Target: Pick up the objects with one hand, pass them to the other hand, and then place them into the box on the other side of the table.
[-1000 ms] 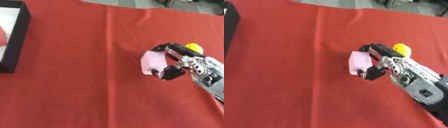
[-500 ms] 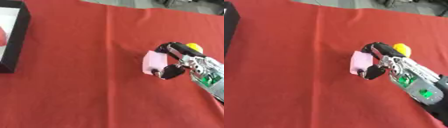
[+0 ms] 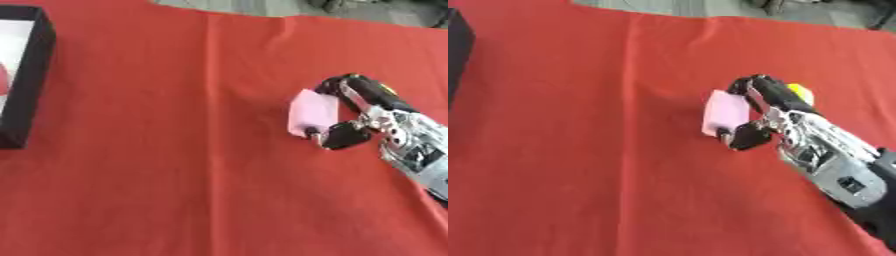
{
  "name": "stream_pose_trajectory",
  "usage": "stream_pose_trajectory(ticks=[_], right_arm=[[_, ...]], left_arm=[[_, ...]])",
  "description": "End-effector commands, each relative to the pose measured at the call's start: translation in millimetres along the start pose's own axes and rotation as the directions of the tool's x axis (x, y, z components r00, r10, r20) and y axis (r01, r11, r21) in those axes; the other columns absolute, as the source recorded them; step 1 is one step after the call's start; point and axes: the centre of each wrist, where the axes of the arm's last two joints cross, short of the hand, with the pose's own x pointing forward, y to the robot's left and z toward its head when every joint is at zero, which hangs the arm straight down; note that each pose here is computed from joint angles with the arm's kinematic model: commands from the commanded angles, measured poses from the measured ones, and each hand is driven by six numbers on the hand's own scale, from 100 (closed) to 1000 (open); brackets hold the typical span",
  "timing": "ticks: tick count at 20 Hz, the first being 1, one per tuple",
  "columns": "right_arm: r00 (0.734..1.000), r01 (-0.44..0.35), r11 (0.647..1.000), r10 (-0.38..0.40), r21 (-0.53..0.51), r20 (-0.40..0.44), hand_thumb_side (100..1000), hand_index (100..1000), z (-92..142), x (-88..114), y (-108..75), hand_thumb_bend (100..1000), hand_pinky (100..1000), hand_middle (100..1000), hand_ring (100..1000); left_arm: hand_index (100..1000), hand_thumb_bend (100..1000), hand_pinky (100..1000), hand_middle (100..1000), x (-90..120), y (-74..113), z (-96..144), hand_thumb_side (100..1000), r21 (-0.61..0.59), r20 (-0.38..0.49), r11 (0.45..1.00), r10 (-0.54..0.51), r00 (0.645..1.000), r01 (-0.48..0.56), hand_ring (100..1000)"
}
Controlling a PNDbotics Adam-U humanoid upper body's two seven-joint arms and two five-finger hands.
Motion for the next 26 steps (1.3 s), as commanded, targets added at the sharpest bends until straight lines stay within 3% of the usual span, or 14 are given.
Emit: stream_pose_trajectory(ticks=[1, 7, 13, 19, 26], right_arm=[[0.999, 0.031, 0.997, -0.029, -0.073, 0.034, 100, 582, 0.3, 4.3, -3.1, 287, 852, 437, 726], [0.972, 0.221, 0.958, -0.203, -0.182, 0.116, 100, 571, -3.0, 32.5, 7.4, 231, 655, 426, 730], [0.922, 0.365, 0.876, -0.294, -0.315, 0.25, 100, 554, -0.3, 66.6, 26.2, 167, 551, 411, 726], [0.885, 0.434, 0.813, -0.305, -0.388, 0.351, 100, 552, 8.5, 91.6, 47.6, 158, 545, 410, 715], [0.878, 0.424, 0.768, -0.219, -0.479, 0.426, 100, 558, 19.1, 110.3, 65.5, 162, 569, 417, 700]], left_arm=[[756, 100, 737, 772, 2.7, 12.9, 1.4, 606, 0.041, 0.016, 0.999, -0.028, 0.999, 0.027, 761], [817, 100, 726, 783, 2.4, 17.2, 1.4, 607, 0.046, 0.016, 0.999, -0.01, 1.0, 0.009, 754], [822, 100, 720, 849, 11.0, 23.4, -2.6, 633, 0.018, 0.06, 1.0, 0.018, 0.998, -0.019, 805], [813, 100, 722, 818, 21.5, 30.3, -6.3, 687, -0.086, 0.075, 0.996, 0.027, 0.997, -0.021, 785], [849, 100, 760, 840, 39.6, 35.9, -11.1, 754, -0.28, 0.112, 0.955, -0.066, 0.992, 0.095, 811]])
